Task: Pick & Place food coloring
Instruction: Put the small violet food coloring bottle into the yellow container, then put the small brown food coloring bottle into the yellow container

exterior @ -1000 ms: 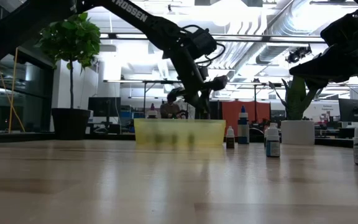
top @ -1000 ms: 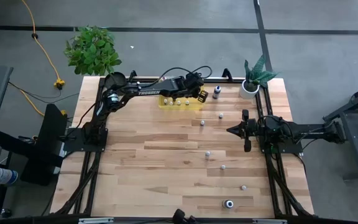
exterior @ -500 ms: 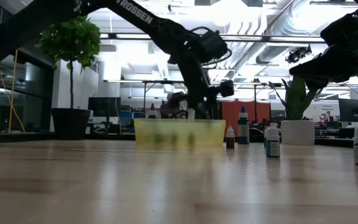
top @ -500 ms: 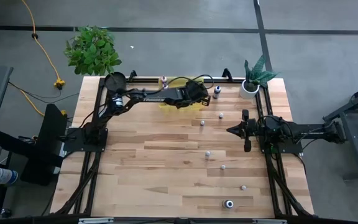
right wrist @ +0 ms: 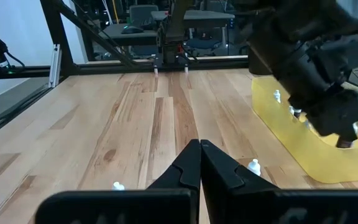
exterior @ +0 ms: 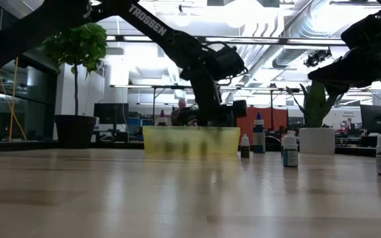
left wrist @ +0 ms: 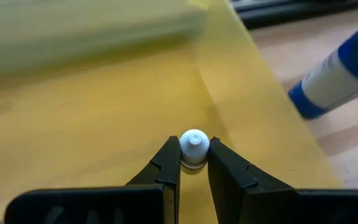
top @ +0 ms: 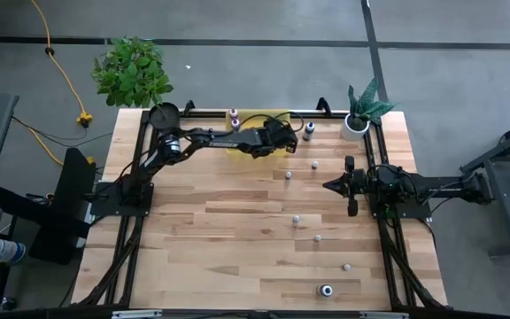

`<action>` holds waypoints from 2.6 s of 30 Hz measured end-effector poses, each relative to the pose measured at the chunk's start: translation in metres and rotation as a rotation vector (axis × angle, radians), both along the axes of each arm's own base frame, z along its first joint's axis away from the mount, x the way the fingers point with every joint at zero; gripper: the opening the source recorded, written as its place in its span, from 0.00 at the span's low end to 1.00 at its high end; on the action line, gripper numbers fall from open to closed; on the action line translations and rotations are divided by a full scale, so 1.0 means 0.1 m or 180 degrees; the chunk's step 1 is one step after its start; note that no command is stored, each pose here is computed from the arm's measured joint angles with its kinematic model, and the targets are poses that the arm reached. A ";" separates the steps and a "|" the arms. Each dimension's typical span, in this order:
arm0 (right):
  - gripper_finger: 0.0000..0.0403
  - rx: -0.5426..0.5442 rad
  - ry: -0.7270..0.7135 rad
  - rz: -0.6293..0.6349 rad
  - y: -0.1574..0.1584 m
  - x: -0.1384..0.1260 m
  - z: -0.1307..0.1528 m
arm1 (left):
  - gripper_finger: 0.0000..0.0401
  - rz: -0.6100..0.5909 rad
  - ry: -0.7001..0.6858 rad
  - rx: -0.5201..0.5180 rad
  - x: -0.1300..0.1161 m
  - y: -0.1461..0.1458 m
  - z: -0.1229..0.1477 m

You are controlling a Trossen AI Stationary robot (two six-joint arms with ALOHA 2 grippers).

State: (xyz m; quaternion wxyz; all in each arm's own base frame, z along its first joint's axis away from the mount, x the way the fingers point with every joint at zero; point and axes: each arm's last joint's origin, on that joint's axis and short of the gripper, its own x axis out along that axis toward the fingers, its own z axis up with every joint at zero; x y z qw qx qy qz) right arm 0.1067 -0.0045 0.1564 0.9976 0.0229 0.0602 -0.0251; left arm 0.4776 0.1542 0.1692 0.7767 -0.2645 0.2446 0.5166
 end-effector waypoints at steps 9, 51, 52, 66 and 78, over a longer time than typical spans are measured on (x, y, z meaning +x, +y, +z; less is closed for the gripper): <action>0.00 0.0000 -0.0001 -0.0001 0.00 0.00 0.00 | 0.13 0.0001 -0.0005 0.0025 0.00 0.01 0.02; 0.00 0.0000 -0.0003 -0.0001 0.00 0.00 0.00 | 0.32 -0.1598 0.0182 0.0415 0.19 -0.04 0.85; 0.00 -0.0001 -0.0002 0.0000 0.00 0.00 0.00 | 0.32 -0.1791 0.0234 0.0415 0.19 -0.06 0.86; 0.00 0.0000 -0.0003 -0.0001 0.00 0.00 0.00 | 0.32 -0.4065 0.1213 0.0133 0.12 -0.60 0.60; 0.00 0.0000 -0.0002 0.0000 0.00 0.00 0.00 | 0.32 -0.4212 0.1565 0.0307 0.06 -0.65 0.23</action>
